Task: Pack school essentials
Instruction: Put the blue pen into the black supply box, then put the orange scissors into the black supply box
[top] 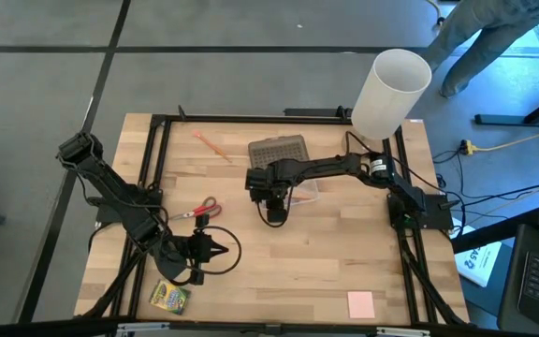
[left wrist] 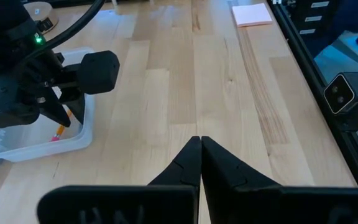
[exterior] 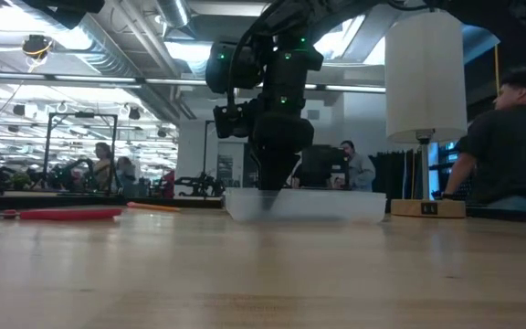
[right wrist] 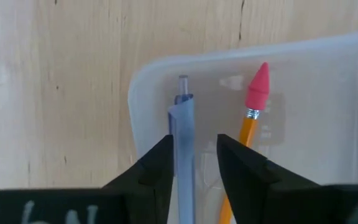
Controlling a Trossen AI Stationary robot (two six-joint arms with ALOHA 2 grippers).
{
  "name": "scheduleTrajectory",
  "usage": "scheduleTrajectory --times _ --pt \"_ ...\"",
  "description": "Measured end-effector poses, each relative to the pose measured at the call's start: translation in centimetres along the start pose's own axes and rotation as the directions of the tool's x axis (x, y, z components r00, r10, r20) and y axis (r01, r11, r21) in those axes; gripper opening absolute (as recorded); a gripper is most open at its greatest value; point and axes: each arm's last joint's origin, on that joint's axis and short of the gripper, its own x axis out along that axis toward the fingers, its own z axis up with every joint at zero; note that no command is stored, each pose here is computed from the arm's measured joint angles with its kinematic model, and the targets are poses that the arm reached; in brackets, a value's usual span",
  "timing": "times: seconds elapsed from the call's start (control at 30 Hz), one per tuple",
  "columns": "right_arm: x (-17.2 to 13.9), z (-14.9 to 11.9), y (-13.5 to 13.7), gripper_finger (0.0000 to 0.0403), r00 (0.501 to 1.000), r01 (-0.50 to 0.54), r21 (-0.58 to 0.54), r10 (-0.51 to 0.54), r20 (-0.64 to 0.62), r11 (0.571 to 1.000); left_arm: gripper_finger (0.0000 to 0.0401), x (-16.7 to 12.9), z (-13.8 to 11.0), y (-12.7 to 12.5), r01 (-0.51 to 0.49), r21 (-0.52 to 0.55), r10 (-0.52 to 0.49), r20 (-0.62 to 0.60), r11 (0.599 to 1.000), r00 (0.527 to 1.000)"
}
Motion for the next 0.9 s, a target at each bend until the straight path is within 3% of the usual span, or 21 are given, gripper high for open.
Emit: scheduleTrajectory --times 0.27,0.5,0.73,0.9 --pt "-0.9 0.3 0.0 0.0141 1.0 -0.002 0.003 0.002 -0.012 1.0 0.0002 -0.1 0.1 0.1 0.001 -0.035 -0.001 0.002 0.999 1.0" --pt "-3.6 1.5 0.0 0.0137 1.0 0.002 -0.001 -0.002 0.026 1.0 0.0002 -0.9 0.6 0.6 0.012 -0.109 -0.01 0.021 0.994 1.0" --pt "-7.3 2.9 0.4 0.0136 0.995 0.019 -0.04 -0.015 0.098 0.999 0.0001 -2.0 0.6 2.4 -0.026 -0.206 0.021 -0.028 0.978 0.999" --pt "-10.2 3.9 2.3 0.0136 0.987 0.076 -0.125 -0.056 0.152 0.989 0.0001 -2.5 0.7 4.5 -0.061 -0.278 0.035 -0.099 0.959 0.994"
